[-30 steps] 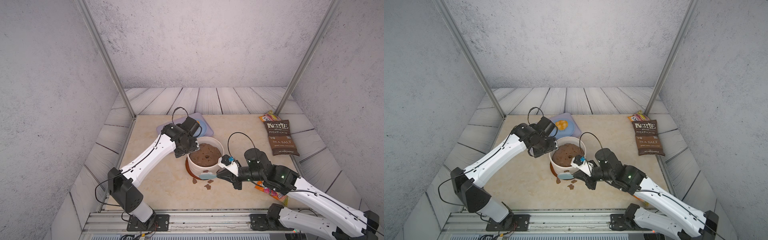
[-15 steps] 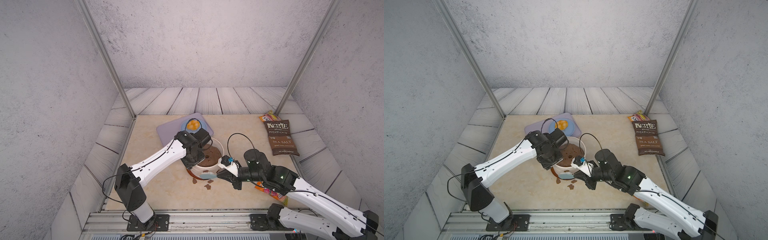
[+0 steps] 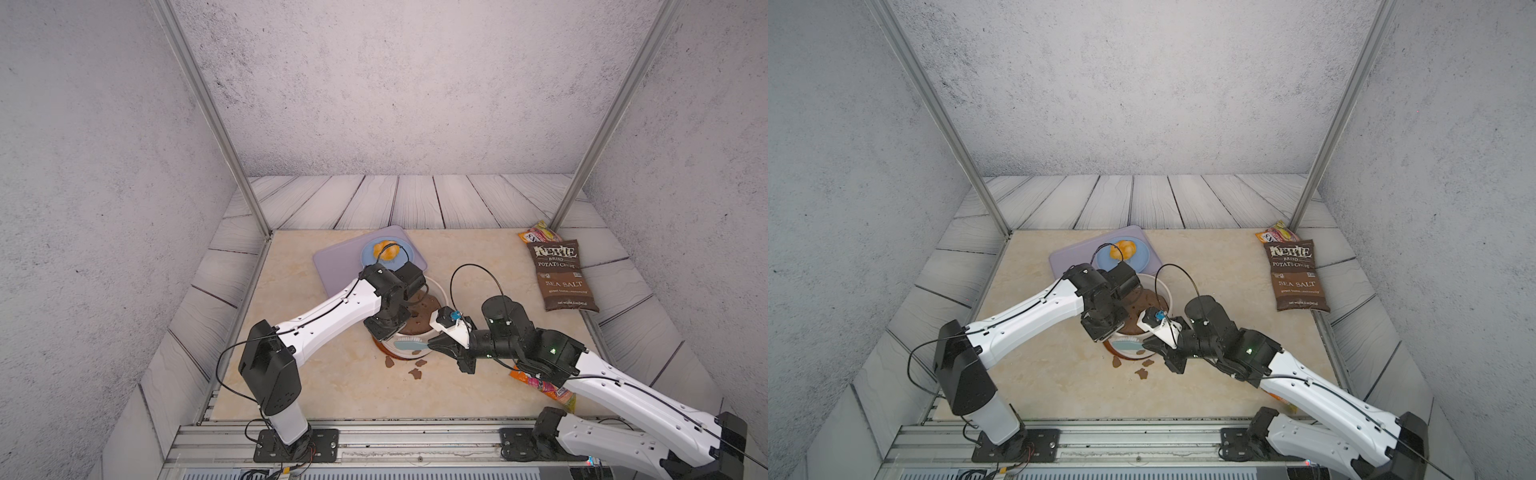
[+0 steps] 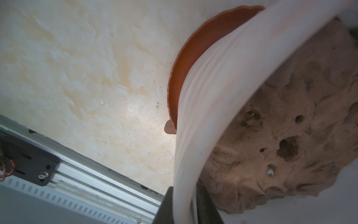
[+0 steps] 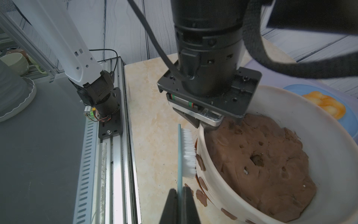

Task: Scrub the dried mud off the ceramic pot
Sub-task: Rotate the pot on the tray.

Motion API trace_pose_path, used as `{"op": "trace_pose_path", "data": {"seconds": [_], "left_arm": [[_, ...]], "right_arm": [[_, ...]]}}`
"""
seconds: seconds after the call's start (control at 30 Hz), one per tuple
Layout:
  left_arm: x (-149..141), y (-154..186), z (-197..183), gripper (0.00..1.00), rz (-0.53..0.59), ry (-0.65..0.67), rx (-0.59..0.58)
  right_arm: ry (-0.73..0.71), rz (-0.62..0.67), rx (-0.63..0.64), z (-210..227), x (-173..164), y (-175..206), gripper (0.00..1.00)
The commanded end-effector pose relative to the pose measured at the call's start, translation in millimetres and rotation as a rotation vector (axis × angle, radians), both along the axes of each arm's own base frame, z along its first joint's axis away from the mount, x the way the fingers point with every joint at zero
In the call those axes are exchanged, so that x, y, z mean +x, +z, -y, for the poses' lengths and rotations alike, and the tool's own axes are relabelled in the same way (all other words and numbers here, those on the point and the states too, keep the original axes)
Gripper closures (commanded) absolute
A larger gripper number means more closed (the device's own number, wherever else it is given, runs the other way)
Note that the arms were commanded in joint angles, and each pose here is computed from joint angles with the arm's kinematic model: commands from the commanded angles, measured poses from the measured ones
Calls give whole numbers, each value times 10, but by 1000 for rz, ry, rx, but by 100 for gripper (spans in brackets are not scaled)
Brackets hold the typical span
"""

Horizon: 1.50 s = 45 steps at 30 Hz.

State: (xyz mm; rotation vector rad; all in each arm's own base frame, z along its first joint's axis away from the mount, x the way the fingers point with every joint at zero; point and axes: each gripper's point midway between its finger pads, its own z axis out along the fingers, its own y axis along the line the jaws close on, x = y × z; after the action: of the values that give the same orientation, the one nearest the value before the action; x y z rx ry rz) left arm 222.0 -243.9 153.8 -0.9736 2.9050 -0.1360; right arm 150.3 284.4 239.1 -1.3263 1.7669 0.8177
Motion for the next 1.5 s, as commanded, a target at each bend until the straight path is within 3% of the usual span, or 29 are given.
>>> {"op": "trace_pose_path", "data": {"seconds": [0.0, 0.5, 1.0, 1.3, 1.47], "left_arm": [[-73, -73, 12, 82, -42, -34, 29], [-91, -53, -26, 89, -55, -30, 49], [-44, -46, -11, 93, -36, -57, 49], [43, -34, -43, 93, -8, -75, 69], [106, -12, -115, 93, 9, -89, 94]], "right_arm": [[-34, 25, -1, -16, 102, -49, 100], [-111, 50, -73, -2, 304, -401, 100], [-156, -34, -192, 257, 181, -915, 100], [-3, -153, -93, 191, -249, -723, 100], [46, -131, 4, 195, -383, -400, 100]]}}
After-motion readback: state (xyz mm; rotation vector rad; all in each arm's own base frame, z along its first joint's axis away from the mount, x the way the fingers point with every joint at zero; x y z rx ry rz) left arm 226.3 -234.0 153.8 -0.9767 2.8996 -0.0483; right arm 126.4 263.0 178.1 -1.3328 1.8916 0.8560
